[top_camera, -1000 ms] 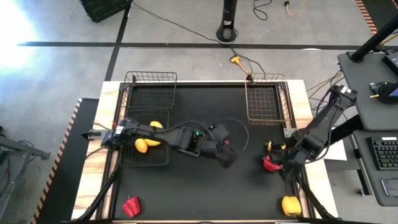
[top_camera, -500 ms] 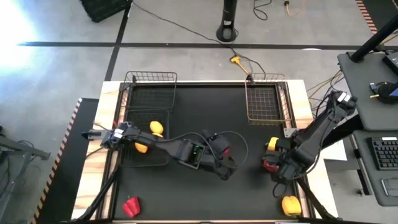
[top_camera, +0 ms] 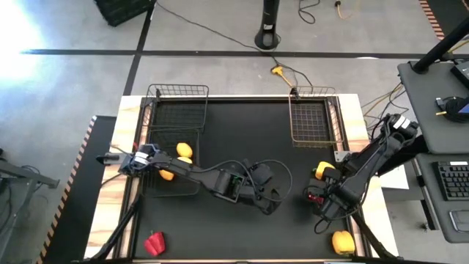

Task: Sort produce into baskets
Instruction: Put the top right red bell pepper into the gold wire basket

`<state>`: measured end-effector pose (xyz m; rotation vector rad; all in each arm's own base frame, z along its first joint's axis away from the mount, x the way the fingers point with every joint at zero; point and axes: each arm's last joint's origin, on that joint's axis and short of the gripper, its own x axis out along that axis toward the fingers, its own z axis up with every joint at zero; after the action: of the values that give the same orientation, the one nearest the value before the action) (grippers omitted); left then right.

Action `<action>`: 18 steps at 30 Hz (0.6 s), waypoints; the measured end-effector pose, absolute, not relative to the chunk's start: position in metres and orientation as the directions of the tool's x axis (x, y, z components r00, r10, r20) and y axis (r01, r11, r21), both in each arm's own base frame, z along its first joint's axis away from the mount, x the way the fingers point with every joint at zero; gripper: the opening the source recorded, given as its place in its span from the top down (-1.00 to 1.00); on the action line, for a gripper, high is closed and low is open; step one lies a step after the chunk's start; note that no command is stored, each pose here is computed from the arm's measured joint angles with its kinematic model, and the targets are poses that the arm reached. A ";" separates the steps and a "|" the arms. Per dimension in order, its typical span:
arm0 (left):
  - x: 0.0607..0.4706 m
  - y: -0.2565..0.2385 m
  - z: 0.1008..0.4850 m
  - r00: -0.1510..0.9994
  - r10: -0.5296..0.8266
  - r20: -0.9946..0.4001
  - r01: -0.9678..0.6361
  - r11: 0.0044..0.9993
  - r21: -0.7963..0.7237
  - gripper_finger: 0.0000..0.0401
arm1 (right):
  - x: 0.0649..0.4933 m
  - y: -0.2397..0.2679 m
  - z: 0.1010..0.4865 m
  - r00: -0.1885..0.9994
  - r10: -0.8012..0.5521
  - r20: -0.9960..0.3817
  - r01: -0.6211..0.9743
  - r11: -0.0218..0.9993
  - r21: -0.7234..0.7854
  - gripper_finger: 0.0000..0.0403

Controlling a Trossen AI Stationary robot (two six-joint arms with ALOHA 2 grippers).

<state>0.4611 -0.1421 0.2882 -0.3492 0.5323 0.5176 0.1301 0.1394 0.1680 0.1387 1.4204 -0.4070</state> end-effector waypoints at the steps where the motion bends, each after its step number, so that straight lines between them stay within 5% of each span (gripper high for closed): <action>1: 0.462 -0.143 0.288 0.745 0.370 -0.555 -0.551 0.811 -0.198 -0.69 | 0.131 0.140 0.167 0.091 -0.197 -0.976 0.358 0.921 -0.152 -0.99; 13: 0.462 -0.147 0.302 0.773 0.354 -0.527 -0.534 0.810 -0.240 -0.69 | 0.133 0.145 0.152 0.018 -0.223 -0.975 0.333 0.921 -0.204 -0.98; 18: 0.462 -0.147 0.312 0.787 0.351 -0.507 -0.528 0.809 -0.259 -0.69 | 0.135 0.147 0.146 0.004 -0.234 -0.972 0.286 0.932 -0.223 -0.83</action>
<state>0.4623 -0.1470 0.3121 -0.4058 0.4585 0.4876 0.1346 0.1465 0.1461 0.0425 1.5132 -0.4072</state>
